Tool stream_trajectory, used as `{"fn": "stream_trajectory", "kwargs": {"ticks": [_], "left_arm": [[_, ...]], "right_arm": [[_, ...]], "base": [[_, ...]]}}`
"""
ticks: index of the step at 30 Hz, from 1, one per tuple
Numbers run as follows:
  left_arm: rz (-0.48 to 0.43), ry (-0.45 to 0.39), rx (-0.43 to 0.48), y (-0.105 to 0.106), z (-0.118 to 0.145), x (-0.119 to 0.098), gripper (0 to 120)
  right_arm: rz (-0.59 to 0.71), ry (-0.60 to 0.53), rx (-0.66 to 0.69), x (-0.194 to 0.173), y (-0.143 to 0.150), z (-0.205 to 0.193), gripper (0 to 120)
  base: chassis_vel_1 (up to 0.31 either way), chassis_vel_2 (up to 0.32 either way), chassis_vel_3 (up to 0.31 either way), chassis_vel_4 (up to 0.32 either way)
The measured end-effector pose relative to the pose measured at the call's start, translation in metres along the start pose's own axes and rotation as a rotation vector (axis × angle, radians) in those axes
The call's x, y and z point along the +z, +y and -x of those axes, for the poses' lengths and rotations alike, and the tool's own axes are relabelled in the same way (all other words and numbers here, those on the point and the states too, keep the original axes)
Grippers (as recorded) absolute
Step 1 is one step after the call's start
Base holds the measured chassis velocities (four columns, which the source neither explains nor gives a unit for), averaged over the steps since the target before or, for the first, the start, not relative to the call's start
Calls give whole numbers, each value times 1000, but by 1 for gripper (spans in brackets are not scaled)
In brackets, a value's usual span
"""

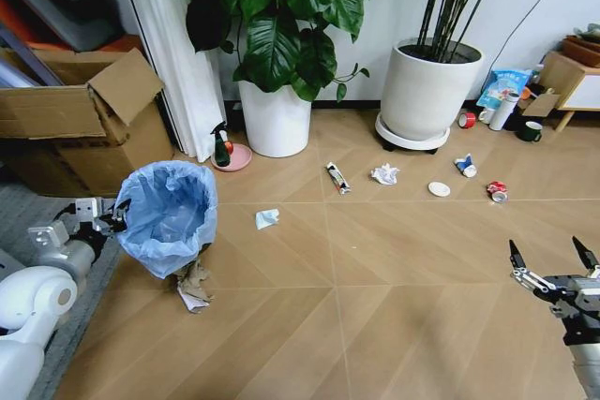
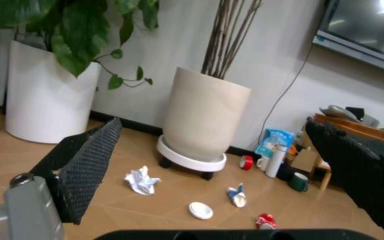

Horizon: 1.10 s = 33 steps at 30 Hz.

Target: Pick up the trash bin and place the garbage on the floor into it.

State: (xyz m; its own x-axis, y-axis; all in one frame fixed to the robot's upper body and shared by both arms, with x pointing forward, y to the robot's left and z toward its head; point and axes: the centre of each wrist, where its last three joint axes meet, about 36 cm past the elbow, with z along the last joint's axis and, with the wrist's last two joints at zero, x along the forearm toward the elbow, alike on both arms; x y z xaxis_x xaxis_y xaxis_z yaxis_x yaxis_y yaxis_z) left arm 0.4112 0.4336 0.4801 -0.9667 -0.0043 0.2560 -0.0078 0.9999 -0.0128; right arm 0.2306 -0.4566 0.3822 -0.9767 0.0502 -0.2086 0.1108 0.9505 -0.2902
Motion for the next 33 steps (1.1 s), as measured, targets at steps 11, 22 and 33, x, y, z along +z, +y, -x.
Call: {"fn": "stream_trajectory", "kwargs": {"ticks": [11, 22, 33], "left_arm": [[-2, -1, 0, 0, 1, 0, 0], [-4, -2, 0, 1, 3, -1, 0], [-5, 0, 0, 1, 3, -1, 0]], "right_arm": [[3, -3, -2, 1, 0, 2, 100], [7, -10, 0, 2, 1, 4, 100], [6, -32, 22, 5, 8, 8, 100]], "base": [[135, 130, -128, -129], [130, 134, -120, -123], [61, 55, -57, -64]]}}
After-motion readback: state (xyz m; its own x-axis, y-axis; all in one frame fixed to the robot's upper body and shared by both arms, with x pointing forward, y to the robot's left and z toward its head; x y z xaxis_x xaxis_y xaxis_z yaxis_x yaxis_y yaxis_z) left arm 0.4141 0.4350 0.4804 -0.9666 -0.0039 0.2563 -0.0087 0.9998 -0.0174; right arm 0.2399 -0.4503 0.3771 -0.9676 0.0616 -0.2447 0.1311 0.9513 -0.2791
